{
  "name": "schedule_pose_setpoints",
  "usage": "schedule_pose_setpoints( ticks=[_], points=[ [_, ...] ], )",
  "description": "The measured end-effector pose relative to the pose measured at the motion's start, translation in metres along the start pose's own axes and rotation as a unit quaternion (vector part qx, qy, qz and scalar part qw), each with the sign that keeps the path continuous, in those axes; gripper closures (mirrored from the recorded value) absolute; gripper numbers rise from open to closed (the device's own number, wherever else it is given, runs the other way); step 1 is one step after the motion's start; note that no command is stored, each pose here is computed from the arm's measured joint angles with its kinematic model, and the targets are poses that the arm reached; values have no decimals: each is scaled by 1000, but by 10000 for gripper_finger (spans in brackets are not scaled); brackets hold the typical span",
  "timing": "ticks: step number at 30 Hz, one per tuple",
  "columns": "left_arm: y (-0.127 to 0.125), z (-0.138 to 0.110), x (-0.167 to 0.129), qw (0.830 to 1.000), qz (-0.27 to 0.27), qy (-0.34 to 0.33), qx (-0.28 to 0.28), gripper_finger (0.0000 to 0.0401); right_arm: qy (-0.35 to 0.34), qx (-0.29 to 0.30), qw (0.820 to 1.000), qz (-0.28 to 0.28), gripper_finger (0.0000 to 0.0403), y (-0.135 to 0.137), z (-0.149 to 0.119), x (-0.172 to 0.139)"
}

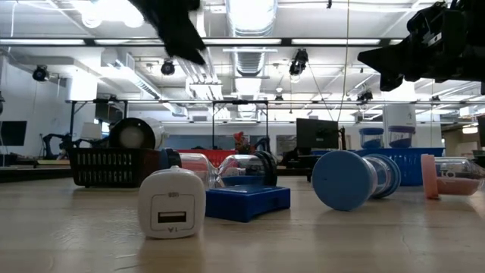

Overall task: Pick & Place Office items
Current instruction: Put the violet charger adapter into the black bin

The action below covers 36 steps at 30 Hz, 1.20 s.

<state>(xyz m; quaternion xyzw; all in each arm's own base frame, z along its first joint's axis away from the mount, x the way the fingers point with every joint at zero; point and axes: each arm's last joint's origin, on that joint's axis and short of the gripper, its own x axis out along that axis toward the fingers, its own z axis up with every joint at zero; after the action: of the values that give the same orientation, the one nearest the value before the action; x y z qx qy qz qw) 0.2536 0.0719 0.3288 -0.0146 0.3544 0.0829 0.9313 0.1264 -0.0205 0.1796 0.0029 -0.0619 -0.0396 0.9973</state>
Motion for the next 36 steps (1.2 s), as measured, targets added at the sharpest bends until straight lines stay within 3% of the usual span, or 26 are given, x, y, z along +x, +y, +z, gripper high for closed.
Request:
schedule_pose_setpoints(
  ticks=[4, 8, 13, 19, 21, 36],
  points=[
    [-9, -22, -52, 996, 3, -90, 9, 96, 0, 6, 1000, 0, 394, 0, 0, 0],
    [-14, -56, -80, 988, 7, -155, 6, 152, 0, 10, 1000, 0, 394, 0, 0, 0],
    [-19, -98, -81, 978, -9, -207, 0, 259, 0, 10, 1000, 0, 394, 0, 0, 0],
    [-25, -134, -60, 941, -78, -328, 12, 381, 0, 9, 1000, 0, 394, 0, 0, 0],
    [-26, -145, -54, 934, -82, -349, 7, 393, 0, 9, 1000, 0, 394, 0, 0, 0],
    [-29, -203, -12, 920, -94, -380, -13, 399, 7, 0, 1000, -1, 394, 0, -1, 0]
  ],
)
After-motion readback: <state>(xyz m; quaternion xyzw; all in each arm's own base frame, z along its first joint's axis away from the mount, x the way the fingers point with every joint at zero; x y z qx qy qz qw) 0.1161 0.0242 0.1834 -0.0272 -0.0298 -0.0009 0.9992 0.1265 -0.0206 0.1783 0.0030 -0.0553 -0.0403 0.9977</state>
